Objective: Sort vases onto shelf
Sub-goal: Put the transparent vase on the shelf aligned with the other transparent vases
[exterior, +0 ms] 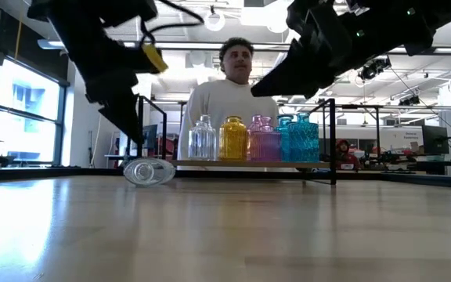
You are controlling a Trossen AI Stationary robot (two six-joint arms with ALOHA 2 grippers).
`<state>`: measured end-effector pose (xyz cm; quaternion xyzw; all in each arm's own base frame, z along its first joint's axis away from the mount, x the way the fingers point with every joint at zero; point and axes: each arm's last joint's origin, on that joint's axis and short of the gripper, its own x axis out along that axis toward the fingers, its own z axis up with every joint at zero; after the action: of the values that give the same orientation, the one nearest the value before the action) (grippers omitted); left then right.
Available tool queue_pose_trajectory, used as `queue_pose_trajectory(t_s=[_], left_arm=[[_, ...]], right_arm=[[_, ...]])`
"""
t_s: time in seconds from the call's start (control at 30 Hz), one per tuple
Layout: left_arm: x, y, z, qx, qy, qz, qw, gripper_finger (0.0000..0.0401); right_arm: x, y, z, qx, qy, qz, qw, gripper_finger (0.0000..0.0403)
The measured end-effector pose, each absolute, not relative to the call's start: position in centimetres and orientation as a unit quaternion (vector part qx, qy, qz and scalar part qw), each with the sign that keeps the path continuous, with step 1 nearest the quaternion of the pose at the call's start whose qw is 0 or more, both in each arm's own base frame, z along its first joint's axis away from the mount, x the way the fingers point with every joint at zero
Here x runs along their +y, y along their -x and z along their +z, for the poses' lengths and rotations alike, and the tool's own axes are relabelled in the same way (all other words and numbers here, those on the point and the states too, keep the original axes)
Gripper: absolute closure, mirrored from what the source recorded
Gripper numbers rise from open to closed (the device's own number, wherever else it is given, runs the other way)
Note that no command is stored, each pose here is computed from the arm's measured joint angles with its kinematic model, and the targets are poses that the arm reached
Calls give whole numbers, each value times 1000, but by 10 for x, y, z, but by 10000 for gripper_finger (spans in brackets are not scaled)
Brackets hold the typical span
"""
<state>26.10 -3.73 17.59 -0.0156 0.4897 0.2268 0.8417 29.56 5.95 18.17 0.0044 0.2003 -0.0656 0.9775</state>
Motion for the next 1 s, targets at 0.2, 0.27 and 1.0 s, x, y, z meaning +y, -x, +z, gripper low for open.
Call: queue_pose_trajectory(t_s=[0.2,0.27,1.0], left_arm=[[-37,-253,192,460,20,213,861,400],[-38,-249,190,465,12,208,861,401],[-10,-185,127,364,73,317,873,401]], right_arm=[[59,-298,187,172,-11,-64,983,398],[58,-301,186,161,-21,-77,984,396],[25,-417,151,272,39,-99,956,314]])
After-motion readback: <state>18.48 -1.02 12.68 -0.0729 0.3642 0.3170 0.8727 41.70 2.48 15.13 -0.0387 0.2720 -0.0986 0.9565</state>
